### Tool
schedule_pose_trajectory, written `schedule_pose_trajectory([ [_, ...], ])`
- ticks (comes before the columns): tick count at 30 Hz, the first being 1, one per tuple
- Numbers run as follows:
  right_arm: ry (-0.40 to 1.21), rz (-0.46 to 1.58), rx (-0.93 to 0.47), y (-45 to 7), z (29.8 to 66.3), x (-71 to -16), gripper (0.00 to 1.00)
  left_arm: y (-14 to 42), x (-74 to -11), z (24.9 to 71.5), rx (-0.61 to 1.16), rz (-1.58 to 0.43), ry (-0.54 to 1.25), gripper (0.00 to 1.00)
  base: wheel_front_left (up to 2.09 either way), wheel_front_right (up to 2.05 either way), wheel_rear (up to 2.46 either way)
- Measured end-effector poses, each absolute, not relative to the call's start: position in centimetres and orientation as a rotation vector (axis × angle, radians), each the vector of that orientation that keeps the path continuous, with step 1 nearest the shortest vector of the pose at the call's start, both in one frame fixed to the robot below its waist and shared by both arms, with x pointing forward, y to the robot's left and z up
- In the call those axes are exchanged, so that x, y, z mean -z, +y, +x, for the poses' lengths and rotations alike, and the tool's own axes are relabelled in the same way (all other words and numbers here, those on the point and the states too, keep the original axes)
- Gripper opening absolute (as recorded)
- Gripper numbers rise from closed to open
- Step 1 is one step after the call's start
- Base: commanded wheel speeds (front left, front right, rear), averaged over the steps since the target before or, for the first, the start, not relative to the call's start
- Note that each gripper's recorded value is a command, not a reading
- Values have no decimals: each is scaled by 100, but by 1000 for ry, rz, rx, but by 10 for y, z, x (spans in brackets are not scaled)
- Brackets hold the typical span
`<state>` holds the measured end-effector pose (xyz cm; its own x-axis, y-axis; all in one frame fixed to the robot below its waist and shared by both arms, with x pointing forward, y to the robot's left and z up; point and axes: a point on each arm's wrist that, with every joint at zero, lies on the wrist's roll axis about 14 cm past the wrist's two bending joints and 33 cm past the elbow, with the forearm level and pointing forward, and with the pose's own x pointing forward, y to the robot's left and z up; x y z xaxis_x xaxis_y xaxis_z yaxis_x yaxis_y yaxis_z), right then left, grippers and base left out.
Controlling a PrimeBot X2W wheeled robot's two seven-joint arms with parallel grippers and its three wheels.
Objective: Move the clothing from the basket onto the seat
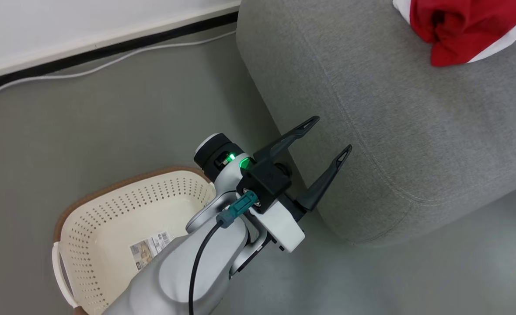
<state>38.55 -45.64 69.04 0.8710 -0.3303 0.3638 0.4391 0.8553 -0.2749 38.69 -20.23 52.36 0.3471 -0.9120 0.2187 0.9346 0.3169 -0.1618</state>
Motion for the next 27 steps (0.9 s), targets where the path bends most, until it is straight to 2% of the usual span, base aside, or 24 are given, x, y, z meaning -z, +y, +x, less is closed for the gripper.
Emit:
schedule_pose_trajectory([
  [10, -257, -455, 454, -485, 454, -688, 0, -195, -475, 418, 1166, -283, -12, 100, 0, 0, 0],
  [18, -214, -443, 576, -524, 486, -680, 0, -187, -444, 432, 1127, -295, 48, 100, 0, 0, 0],
  [22, -170, -393, 639, -543, 497, -660, 0, -177, -432, 439, 1092, -291, 75, 100, 0, 0, 0],
  [27, -89, -331, 645, -545, 518, -614, 0, -160, -421, 449, 1026, -285, 95, 100, 0, 0, 0],
])
